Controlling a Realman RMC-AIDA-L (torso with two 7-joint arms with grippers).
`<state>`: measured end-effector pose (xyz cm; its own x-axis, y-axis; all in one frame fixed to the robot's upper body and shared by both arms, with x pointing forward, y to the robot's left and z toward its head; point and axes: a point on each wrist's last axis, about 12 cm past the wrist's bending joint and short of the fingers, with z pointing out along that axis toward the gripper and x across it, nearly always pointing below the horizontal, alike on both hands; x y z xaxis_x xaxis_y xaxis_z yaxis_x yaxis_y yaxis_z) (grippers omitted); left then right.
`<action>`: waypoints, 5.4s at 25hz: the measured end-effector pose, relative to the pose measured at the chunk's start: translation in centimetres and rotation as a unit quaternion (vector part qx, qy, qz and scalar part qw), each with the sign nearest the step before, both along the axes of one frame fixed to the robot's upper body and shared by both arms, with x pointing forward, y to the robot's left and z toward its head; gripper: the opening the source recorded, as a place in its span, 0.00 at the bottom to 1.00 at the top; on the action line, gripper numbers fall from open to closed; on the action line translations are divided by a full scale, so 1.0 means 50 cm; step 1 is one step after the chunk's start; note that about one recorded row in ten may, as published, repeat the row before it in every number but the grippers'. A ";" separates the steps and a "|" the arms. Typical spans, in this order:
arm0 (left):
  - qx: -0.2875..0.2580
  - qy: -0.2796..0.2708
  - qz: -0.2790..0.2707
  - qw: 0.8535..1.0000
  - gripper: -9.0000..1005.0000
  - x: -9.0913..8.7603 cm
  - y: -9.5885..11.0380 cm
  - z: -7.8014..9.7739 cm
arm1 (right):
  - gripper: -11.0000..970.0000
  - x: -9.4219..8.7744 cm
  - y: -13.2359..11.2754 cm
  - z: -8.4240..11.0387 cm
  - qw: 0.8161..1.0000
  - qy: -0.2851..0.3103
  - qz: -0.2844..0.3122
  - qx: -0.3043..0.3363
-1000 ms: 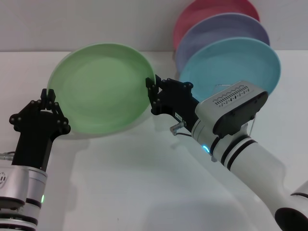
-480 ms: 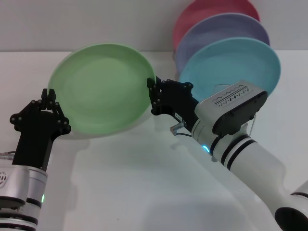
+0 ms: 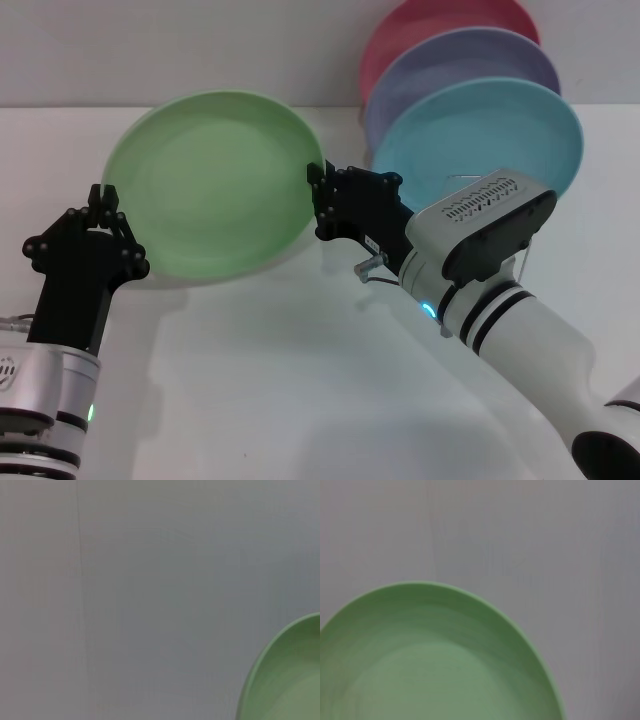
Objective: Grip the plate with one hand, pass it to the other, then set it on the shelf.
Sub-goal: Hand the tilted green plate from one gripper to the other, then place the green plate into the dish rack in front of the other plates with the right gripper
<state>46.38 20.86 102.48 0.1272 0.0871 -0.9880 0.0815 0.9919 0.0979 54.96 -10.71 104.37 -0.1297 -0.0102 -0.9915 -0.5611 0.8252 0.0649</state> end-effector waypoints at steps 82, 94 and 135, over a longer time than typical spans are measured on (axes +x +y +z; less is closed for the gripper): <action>-0.141 -0.080 0.032 0.986 0.55 -0.021 0.102 0.017 | 0.03 -0.116 -0.285 0.060 0.909 -0.407 -0.078 -0.049; -0.153 -0.062 0.007 0.986 0.55 -0.025 0.070 0.013 | 0.03 -0.103 -0.365 0.082 0.887 -0.442 -0.059 -0.119; -0.181 -0.060 -0.032 0.981 0.55 -0.035 0.024 0.022 | 0.03 -0.098 -0.416 0.074 0.850 -0.448 0.010 -0.275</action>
